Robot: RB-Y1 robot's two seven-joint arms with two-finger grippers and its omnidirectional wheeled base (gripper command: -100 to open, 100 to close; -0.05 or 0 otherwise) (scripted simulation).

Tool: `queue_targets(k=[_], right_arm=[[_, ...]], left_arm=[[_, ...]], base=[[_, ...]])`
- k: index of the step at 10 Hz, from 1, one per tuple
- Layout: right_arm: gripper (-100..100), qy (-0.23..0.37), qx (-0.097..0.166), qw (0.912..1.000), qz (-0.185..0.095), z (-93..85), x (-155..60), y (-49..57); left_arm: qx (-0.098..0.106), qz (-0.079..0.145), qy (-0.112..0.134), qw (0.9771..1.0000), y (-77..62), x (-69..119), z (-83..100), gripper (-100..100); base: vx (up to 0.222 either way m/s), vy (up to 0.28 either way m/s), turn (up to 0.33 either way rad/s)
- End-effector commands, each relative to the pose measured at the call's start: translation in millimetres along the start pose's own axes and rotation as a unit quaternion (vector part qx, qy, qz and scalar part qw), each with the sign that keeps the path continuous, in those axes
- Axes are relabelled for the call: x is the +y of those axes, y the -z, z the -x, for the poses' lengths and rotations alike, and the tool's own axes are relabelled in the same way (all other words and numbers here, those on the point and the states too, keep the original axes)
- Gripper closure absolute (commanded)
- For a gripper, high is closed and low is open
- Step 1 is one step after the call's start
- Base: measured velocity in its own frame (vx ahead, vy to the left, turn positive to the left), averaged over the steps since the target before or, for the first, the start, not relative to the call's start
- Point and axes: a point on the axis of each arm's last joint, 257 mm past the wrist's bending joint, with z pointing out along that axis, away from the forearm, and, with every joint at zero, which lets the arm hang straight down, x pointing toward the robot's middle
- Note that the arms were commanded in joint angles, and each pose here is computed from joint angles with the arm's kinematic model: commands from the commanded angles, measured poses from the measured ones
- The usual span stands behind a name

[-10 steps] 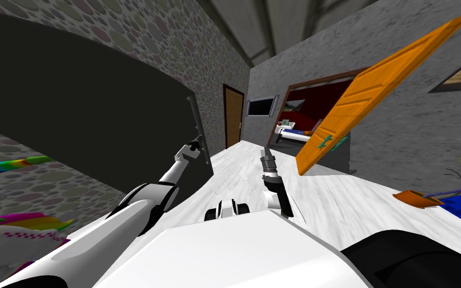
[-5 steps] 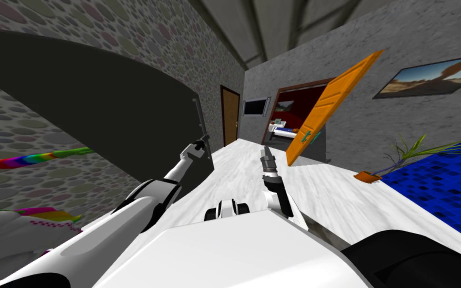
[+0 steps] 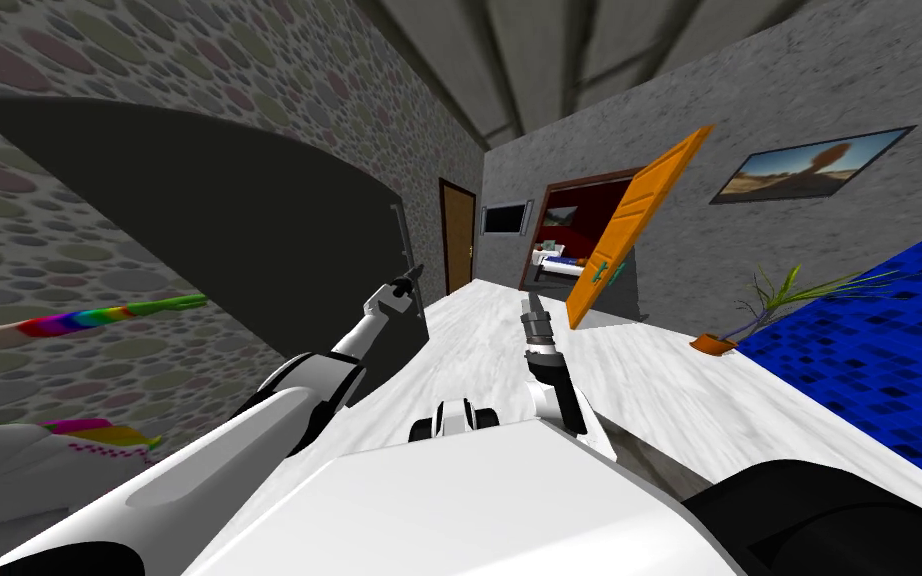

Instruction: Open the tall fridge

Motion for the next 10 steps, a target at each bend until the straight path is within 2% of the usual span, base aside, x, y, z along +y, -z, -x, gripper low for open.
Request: queue_targets(k=[1,10], right_arm=[[0,0.000,0.000,1.0000,0.000,0.0,0,0.0],[0,0.000,0.000,1.0000,0.000,0.0,0,0.0]], left_arm=[[-0.001,0.018,-0.003,0.9998,-4.8,1.3,11.3,-100],[-0.004,0.079,-0.009,0.9968,-16.1,7.8,47.5,-100]], base=[[0.145,0.092,-0.057],[0.130,0.081,-0.055]])
